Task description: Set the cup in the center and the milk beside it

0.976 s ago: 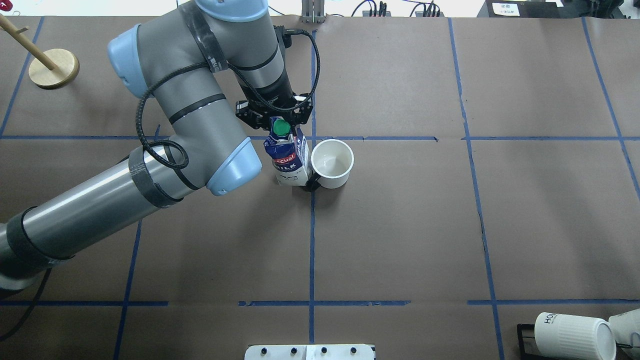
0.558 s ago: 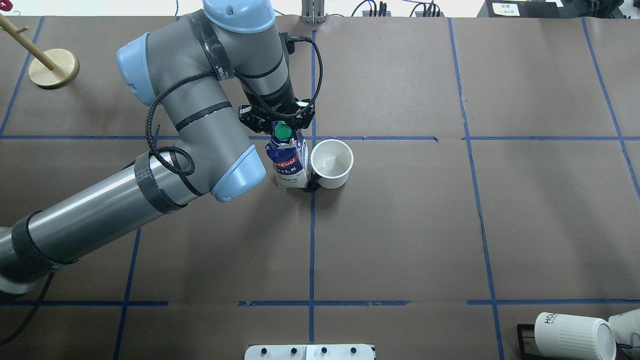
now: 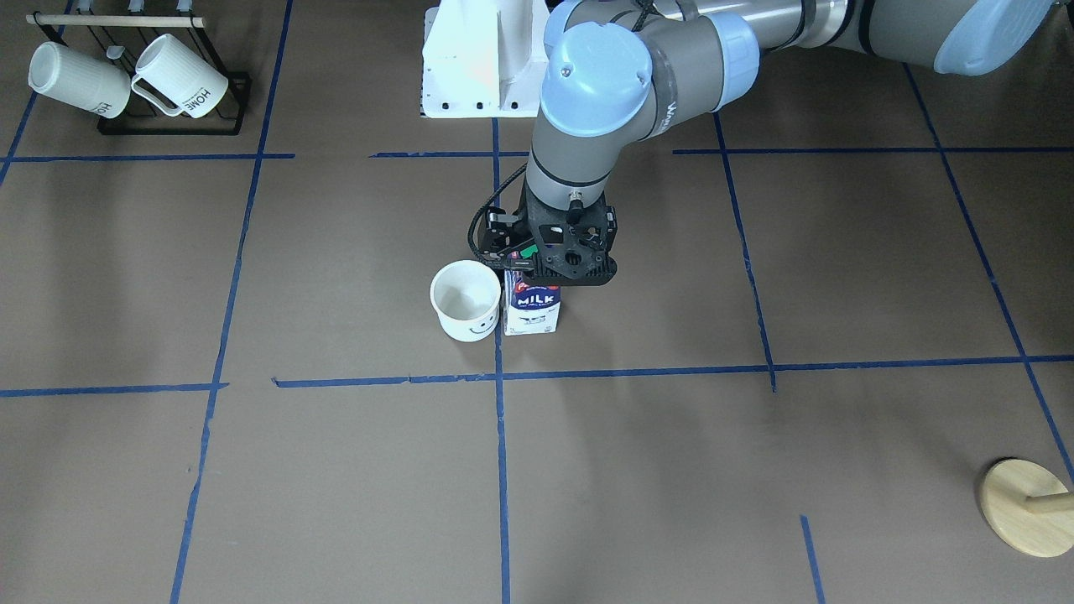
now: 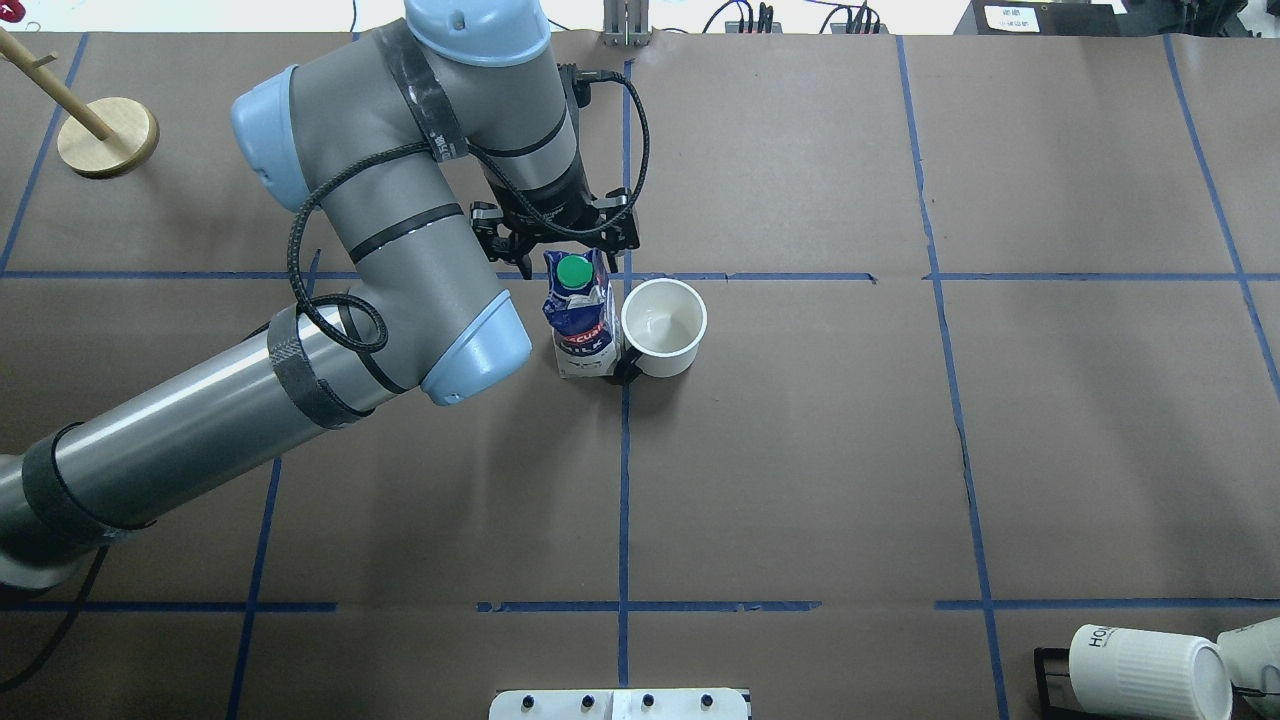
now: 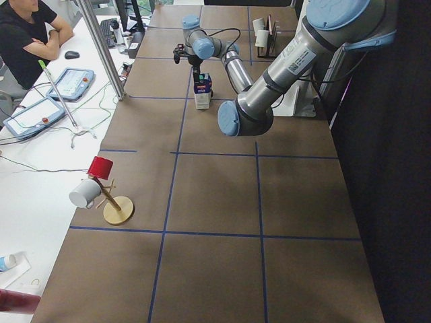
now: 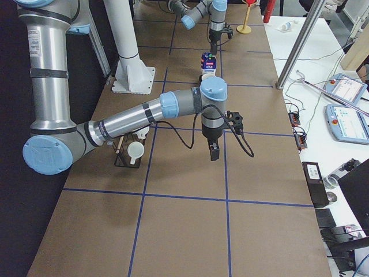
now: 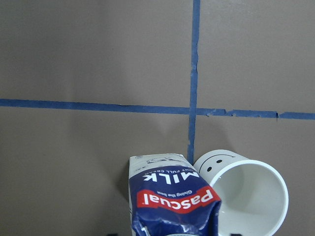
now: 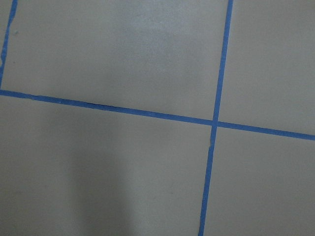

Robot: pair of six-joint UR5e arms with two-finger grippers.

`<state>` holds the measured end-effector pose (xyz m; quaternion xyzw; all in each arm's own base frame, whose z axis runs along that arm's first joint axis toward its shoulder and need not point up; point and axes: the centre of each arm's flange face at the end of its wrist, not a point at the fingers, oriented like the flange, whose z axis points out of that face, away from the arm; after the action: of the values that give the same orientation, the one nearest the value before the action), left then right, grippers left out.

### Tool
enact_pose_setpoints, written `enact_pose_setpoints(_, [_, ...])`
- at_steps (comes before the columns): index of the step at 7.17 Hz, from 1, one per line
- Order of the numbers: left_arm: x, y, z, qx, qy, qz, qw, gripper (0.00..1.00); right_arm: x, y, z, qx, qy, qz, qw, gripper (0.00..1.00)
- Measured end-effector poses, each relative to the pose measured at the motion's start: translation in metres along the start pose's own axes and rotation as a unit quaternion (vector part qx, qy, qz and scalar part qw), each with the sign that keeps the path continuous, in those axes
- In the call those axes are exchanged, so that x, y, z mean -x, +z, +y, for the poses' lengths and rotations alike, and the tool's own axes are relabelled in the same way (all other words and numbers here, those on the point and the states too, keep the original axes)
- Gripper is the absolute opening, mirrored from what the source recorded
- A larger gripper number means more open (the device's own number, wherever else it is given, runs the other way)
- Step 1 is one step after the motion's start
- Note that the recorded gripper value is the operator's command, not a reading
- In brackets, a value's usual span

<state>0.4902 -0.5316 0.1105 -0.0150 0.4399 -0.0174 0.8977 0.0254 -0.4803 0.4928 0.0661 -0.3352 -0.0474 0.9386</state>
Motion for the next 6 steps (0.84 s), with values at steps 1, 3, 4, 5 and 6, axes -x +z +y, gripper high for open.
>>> enact_pose_setpoints(1, [0.0, -0.002, 0.0, -0.001, 0.0, 0.001, 1.0, 1.0, 0.0, 0.0, 0.0, 0.0, 0.0, 0.0, 1.0, 1.0])
enact_pose_setpoints(3, [0.001, -0.014, 0.0, -0.006, 0.003, 0.004, 1.0, 1.0, 0.0, 0.0, 0.0, 0.0, -0.002, 0.001, 1.0, 1.0])
enact_pose_setpoints(4, [0.006, -0.031, 0.0, -0.01, 0.008, 0.003, 0.9999, 1.0, -0.001, 0.001, 0.0, 0.001, -0.003, 0.002, 1.0, 1.0])
enact_pose_setpoints(5, [0.019, -0.055, -0.001, -0.012, 0.022, -0.009, 0.9996, 1.0, -0.003, 0.003, 0.0, 0.003, -0.002, 0.003, 1.0, 1.0])
enact_pose_setpoints(6, [0.043, -0.078, -0.002, -0.014, 0.04, -0.027, 0.9987, 1.0, -0.006, 0.006, 0.0, 0.006, 0.0, 0.003, 1.0, 1.0])
